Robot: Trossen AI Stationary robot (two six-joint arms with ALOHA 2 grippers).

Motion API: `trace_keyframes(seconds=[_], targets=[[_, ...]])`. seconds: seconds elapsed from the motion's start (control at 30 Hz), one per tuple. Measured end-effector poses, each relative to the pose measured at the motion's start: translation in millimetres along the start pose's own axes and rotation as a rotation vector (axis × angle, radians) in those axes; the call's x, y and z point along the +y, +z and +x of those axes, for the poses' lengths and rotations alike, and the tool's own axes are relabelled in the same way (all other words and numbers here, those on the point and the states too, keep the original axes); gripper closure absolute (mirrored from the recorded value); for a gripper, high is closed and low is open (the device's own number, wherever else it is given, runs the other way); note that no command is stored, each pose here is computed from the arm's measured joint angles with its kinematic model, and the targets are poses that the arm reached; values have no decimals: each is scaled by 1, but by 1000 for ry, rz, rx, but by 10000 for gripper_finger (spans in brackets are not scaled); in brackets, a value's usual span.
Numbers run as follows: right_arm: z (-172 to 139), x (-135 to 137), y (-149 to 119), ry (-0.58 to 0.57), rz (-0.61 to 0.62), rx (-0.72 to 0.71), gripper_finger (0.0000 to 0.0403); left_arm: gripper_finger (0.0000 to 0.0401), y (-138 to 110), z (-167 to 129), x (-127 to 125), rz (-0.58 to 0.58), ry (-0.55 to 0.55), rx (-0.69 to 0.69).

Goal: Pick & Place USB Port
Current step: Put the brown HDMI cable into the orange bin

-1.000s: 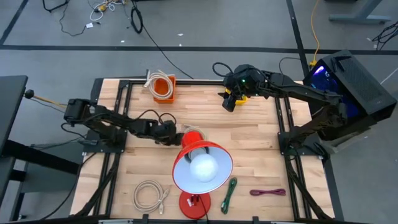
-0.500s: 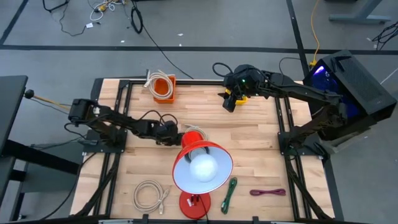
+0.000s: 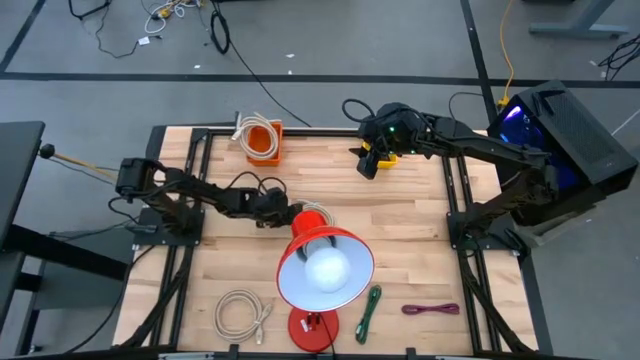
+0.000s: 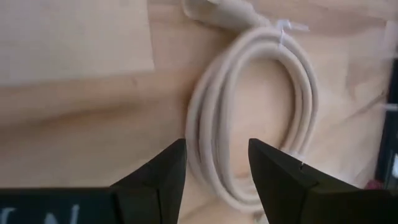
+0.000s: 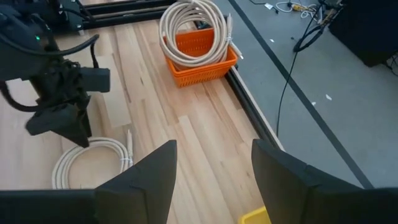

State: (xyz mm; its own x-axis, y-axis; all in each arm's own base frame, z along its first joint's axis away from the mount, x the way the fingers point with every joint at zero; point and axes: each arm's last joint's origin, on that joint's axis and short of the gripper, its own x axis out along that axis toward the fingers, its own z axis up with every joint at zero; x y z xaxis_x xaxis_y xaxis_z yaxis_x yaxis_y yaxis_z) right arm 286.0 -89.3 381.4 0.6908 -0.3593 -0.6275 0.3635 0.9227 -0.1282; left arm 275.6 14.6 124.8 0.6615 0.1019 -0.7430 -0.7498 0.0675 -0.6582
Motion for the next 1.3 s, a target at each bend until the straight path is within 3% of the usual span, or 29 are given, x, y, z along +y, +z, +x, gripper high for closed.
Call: trace_keyframes(seconds=[0.2, 0.4, 0.73, 1.0, 1.3], targets=[[0, 0, 0, 0, -8, -3, 195, 250, 1, 19, 10, -3, 54, 80], [0, 0, 0, 0, -20, -3, 195, 377, 2, 30, -6, 162, 35, 126], [0, 0, -1, -1, -22, 12, 195, 386, 7, 23, -33, 303, 67, 145], [0, -1, -2, -42, -23, 21, 195, 386, 23, -23, -92, 486, 63, 23], [0, -2, -1, -46, -16, 9, 195, 386, 65, -130, -135, 671, 390, -183]])
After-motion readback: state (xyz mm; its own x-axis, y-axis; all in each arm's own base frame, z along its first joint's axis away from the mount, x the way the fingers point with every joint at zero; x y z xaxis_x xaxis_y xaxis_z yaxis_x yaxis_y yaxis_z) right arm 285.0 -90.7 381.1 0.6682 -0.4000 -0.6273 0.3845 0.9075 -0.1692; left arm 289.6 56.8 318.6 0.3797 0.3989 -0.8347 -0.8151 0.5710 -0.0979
